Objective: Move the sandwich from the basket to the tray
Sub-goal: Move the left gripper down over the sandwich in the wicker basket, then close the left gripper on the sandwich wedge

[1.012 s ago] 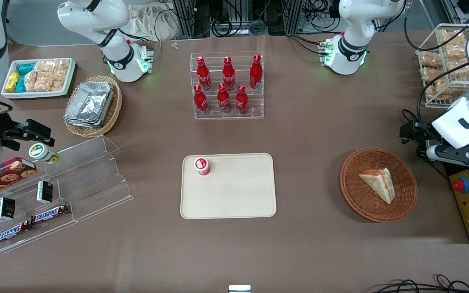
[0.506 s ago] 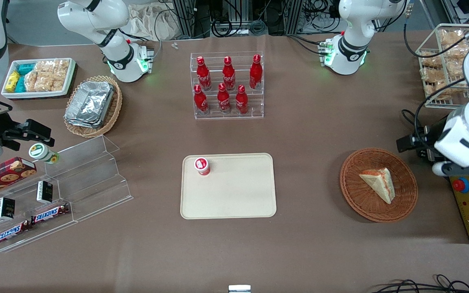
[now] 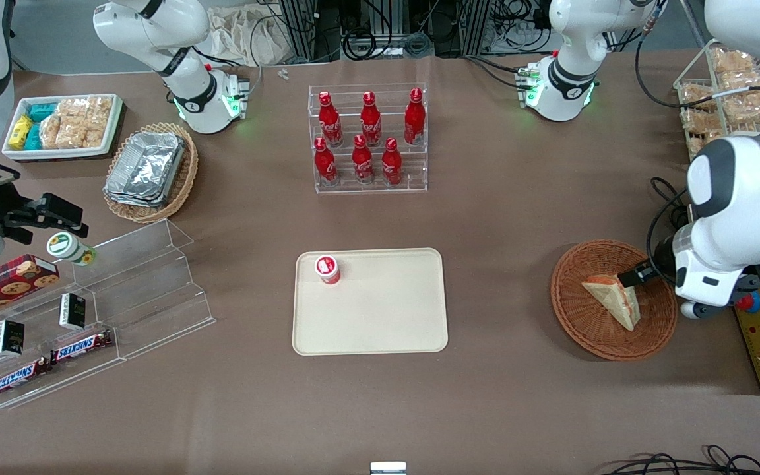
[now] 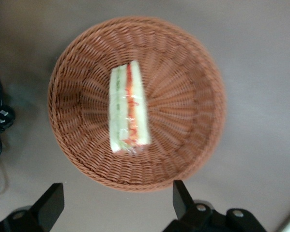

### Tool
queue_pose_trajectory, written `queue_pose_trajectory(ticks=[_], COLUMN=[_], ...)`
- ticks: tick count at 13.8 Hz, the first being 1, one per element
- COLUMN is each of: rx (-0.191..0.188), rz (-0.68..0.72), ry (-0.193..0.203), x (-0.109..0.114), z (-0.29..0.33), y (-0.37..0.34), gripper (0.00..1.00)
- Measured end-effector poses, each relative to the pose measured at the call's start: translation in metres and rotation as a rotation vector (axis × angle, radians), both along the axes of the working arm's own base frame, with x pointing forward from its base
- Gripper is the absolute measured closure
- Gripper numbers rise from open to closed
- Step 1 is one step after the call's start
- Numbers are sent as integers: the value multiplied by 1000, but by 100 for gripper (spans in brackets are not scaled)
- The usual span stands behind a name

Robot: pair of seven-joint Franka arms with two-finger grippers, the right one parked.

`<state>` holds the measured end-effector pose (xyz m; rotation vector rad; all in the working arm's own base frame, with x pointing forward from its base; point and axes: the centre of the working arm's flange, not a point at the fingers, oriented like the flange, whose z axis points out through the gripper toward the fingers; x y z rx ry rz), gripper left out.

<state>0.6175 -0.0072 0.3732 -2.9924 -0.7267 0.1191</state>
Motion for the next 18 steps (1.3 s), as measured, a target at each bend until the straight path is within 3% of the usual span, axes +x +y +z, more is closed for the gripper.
queue_pose_trajectory(ticks=[5,14,15,18], rx=[12,19,19,18], rz=[43,206,234,279], ry=[-15,-15,-21,-31], x=[-6,-10,-9,-6], z=[-79,-128,-132,-133], y=[20,32,30,25], gripper=[0,0,4,40])
